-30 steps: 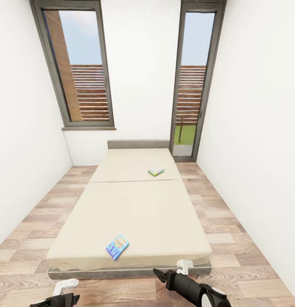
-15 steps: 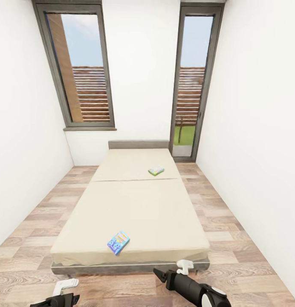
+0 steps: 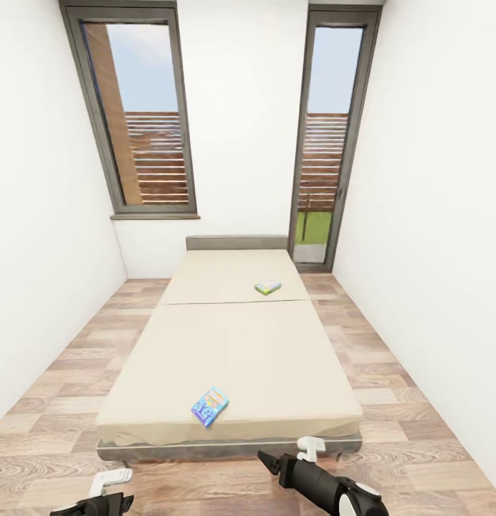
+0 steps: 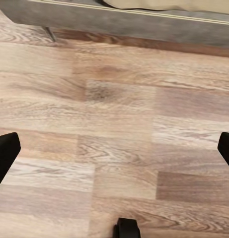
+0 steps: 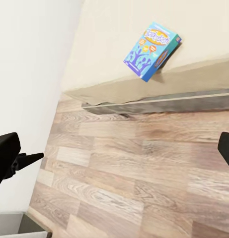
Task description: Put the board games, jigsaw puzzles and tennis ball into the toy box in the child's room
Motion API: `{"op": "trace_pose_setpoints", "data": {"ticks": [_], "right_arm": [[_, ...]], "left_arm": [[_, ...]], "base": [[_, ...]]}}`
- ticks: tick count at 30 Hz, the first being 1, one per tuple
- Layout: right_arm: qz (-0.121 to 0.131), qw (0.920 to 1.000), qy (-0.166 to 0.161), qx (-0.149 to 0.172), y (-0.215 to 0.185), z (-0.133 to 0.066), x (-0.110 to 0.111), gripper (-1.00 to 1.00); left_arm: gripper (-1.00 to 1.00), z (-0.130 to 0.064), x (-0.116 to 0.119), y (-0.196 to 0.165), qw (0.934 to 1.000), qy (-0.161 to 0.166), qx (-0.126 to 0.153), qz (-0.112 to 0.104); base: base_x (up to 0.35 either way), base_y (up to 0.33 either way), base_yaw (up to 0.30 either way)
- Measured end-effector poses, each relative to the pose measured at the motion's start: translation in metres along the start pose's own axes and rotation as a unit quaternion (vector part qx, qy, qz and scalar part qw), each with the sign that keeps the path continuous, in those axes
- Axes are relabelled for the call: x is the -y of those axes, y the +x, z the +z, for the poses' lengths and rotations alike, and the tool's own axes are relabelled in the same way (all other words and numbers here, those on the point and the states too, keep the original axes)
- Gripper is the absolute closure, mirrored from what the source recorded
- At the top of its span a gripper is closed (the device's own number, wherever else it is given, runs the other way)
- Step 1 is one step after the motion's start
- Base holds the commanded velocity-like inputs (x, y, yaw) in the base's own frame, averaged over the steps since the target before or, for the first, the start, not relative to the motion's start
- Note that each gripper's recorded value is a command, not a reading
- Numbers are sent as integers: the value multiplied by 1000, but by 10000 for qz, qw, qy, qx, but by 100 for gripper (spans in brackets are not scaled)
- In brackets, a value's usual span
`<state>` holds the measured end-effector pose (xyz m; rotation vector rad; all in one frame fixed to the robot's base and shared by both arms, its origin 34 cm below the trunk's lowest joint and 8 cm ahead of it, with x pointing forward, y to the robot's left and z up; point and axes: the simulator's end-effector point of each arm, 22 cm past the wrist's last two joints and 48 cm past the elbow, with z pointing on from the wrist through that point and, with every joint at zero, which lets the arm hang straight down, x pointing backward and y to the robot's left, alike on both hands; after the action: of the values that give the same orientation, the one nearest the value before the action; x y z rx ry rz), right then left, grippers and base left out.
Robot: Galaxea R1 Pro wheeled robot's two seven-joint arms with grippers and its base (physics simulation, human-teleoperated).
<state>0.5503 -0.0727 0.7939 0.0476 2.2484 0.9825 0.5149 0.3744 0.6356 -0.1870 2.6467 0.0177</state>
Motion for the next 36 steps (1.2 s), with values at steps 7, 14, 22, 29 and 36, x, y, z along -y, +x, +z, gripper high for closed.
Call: {"op": "trace_pose_setpoints", "data": {"ticks": [7, 14, 22, 29, 36], "right_arm": [[2, 10000, -2, 8, 0, 0, 0, -100], [3, 10000, -3, 10, 0, 0, 0, -100], [4, 10000, 0, 12, 0, 0, 0, -100], [13, 9999, 171, -2, 10, 2, 12, -100], [68, 9986, 517, 11, 19, 3, 31, -100]], "left_arm": [[-100, 0, 0, 0, 10000, 0, -4, -1], [-100, 0, -1, 0, 10000, -4, -4, -1], [-100, 0, -1, 0, 10000, -3, 1, -1], [-100, 0, -1, 0, 10000, -4, 7, -5], [-100, 0, -2, -1, 10000, -12, 21, -6]], "base": [[0, 215, 0], [0, 206, 0], [0, 119, 0], [0, 13, 0], [0, 1, 0]]}}
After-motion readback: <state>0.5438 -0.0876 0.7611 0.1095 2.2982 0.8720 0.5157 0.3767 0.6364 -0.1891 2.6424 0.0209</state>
